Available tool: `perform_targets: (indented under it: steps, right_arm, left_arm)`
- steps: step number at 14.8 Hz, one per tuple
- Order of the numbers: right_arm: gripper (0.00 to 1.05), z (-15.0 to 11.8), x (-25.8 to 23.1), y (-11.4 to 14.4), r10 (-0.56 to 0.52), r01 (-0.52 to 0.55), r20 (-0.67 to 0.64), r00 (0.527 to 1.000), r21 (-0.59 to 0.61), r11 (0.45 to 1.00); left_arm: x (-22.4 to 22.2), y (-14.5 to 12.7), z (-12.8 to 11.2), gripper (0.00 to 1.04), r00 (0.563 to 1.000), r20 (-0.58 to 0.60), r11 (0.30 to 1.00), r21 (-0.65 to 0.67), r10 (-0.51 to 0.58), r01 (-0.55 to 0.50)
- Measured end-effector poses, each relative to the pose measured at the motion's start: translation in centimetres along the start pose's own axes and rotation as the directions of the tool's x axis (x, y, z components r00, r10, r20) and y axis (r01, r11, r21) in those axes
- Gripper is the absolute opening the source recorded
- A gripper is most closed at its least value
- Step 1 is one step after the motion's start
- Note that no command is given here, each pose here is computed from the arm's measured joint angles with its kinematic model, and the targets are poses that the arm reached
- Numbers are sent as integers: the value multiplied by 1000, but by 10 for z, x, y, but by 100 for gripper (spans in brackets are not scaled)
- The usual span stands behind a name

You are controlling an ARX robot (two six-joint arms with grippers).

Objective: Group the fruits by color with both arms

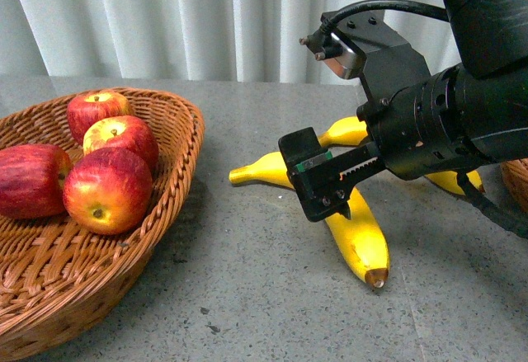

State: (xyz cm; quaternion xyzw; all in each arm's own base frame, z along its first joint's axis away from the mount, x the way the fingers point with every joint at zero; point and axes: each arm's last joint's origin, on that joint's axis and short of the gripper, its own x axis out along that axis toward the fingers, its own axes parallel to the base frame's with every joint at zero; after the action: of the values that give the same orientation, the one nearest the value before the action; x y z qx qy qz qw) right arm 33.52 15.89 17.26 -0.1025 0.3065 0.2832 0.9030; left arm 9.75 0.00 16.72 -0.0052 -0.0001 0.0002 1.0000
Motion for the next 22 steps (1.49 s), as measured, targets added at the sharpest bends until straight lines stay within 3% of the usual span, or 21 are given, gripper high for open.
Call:
perform_targets:
  steps: [3,5,9,15,18,19,20,22]
  right_arm:
    - [98,-26,22,-3,-12,11,-72,997,-20,1000]
    - [71,-34,22,-2,-5,2,-85,996,-37,999]
    - [37,-34,19,-4,8,-10,-63,998,-36,999]
    - [35,-1,-22,-31,12,-21,126,992,70,997]
    - [35,9,-73,-69,-17,-37,305,952,171,985]
    - [35,6,-86,-80,-29,-38,338,941,192,981]
    - [35,-8,-111,-110,-101,13,377,921,229,973]
    - [35,-44,-128,-145,-229,141,329,916,271,952]
  left_arm:
    - [0,0,0,98,1000,0,1000,0,0,0]
    - [0,0,0,98,1000,0,1000,0,0,0]
    - [0,0,0,98,1000,0,1000,0,0,0]
    - [0,0,0,98,1000,0,1000,0,0,0]
    - [0,0,0,98,1000,0,1000,0,0,0]
    - [0,0,0,98,1000,0,1000,0,0,0]
    - [0,0,0,98,1000,0,1000,0,0,0]
    - [0,0,0,98,1000,0,1000,0,0,0]
